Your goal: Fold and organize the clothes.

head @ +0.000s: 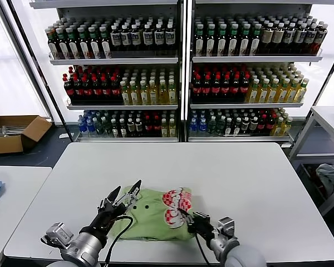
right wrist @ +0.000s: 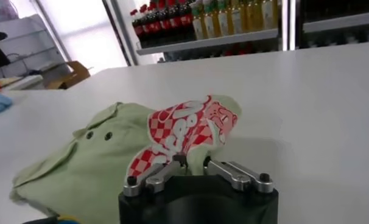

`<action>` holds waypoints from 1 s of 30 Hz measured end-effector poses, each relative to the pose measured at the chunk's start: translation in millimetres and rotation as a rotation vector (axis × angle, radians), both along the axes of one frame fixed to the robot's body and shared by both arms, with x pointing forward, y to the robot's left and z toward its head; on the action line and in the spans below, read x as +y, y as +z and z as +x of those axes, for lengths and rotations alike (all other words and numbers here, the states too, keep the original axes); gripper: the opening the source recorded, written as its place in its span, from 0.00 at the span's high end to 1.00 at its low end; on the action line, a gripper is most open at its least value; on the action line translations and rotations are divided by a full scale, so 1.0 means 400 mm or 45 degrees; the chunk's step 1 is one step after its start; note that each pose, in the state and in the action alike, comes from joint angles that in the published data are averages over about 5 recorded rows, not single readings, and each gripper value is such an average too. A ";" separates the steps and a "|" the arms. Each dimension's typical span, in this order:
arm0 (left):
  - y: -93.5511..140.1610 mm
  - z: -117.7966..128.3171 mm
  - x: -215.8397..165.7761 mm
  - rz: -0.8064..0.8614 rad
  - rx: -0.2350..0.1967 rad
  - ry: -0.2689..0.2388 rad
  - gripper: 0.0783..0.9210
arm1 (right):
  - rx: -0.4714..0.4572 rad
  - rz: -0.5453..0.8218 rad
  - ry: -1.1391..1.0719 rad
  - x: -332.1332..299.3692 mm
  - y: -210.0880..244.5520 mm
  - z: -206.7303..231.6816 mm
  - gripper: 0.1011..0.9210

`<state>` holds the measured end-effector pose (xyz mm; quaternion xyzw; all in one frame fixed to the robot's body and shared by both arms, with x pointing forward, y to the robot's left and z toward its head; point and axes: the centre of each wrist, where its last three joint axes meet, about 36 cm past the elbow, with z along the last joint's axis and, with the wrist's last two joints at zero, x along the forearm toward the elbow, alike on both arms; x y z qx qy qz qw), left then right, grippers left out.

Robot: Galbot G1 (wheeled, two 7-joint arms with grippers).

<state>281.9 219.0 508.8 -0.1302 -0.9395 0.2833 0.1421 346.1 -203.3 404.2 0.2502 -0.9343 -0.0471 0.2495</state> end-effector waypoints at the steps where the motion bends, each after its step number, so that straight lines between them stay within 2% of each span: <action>1: -0.002 0.000 0.001 0.000 0.001 0.002 0.12 | -0.005 -0.022 -0.007 -0.019 0.000 -0.003 0.94; 5: -0.009 0.004 0.002 -0.003 0.002 0.009 0.12 | -0.031 -0.109 -0.045 -0.101 0.000 -0.012 0.97; 9: -0.017 0.014 0.008 0.007 -0.009 0.018 0.12 | -0.072 -0.168 -0.079 -0.166 -0.001 -0.018 0.90; 14: -0.042 0.032 0.028 0.079 -0.048 0.035 0.12 | -0.140 -0.221 -0.147 -0.237 0.001 -0.008 0.73; 22: -0.113 0.072 0.096 0.371 -0.172 0.094 0.12 | -0.238 -0.285 -0.273 -0.352 0.025 0.018 0.44; 26: -0.135 0.083 0.127 0.492 -0.217 0.115 0.12 | -0.289 -0.291 -0.318 -0.372 0.043 0.031 0.30; 30: -0.153 0.087 0.139 0.569 -0.239 0.118 0.12 | -0.327 -0.273 -0.340 -0.353 0.051 0.047 0.18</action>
